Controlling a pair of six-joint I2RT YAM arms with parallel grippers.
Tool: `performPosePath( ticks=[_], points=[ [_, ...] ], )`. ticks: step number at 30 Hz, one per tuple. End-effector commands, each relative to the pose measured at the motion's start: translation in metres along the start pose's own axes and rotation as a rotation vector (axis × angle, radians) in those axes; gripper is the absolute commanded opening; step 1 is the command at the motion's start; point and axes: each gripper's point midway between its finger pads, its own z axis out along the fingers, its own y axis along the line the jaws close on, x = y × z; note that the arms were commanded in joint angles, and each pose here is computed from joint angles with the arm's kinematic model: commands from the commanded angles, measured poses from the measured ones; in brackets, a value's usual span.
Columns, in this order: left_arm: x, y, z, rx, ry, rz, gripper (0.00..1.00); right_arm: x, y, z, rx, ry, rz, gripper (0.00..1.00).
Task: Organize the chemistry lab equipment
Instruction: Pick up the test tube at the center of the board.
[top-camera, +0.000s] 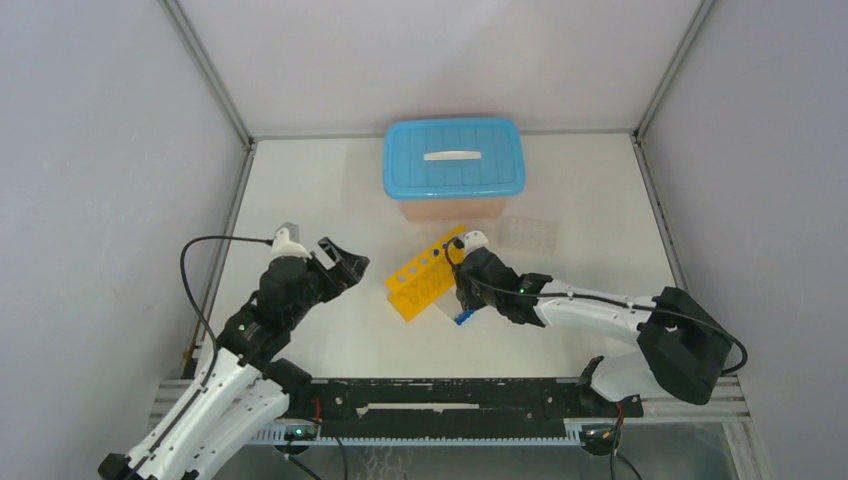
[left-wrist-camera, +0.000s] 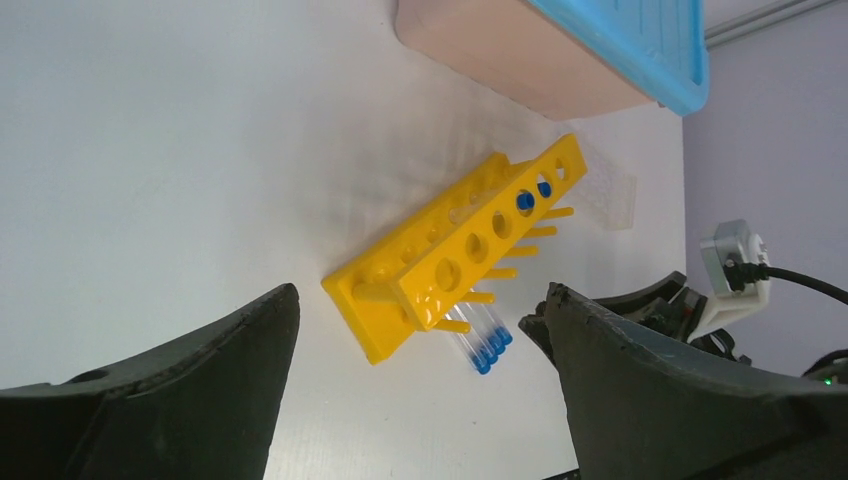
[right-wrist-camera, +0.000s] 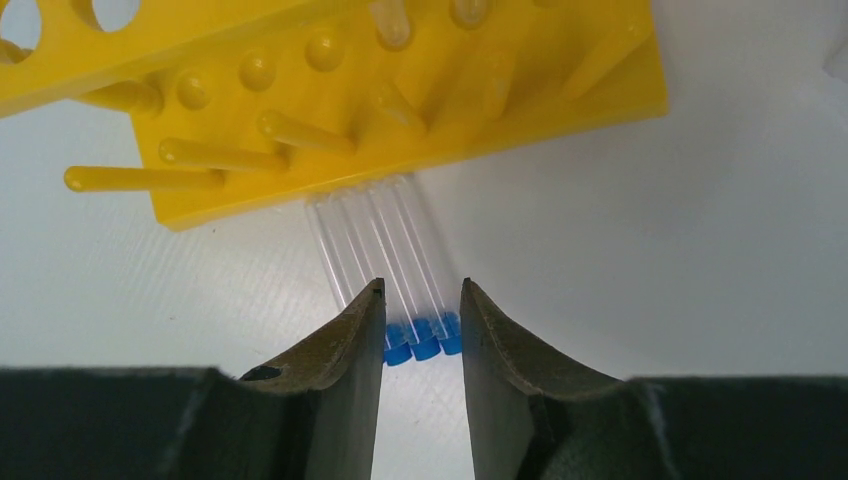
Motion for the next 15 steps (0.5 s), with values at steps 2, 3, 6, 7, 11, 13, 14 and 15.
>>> performPosePath(
  ticks=[2,3,6,7,11,13,14,15],
  points=[
    [-0.004,-0.007,0.0,0.049,-0.028,-0.029,0.95,-0.015,-0.001,0.012,-0.009,-0.057,-0.011,0.41],
    [-0.004,-0.007,0.0,0.048,-0.03,-0.029,0.95,-0.014,-0.001,0.014,-0.01,-0.051,-0.011,0.4],
    [-0.006,-0.008,0.001,0.049,-0.036,-0.03,0.95,-0.009,-0.001,0.017,-0.01,-0.032,-0.015,0.4],
    [-0.007,-0.01,0.001,0.051,-0.037,-0.028,0.95,-0.006,-0.002,0.018,-0.007,-0.025,-0.013,0.4],
    [-0.01,-0.013,0.001,0.054,-0.039,-0.025,0.95,-0.002,-0.004,0.02,-0.003,-0.019,-0.009,0.4],
    [-0.01,-0.015,0.001,0.059,-0.039,-0.027,0.95,0.001,-0.005,0.02,-0.003,-0.014,-0.009,0.4],
    [-0.011,-0.015,0.002,0.059,-0.04,-0.029,0.95,0.003,-0.005,0.02,-0.003,-0.009,-0.01,0.4],
    [-0.01,-0.015,0.002,0.061,-0.04,-0.029,0.95,0.005,-0.006,0.021,-0.003,-0.004,-0.01,0.4]
  ],
)
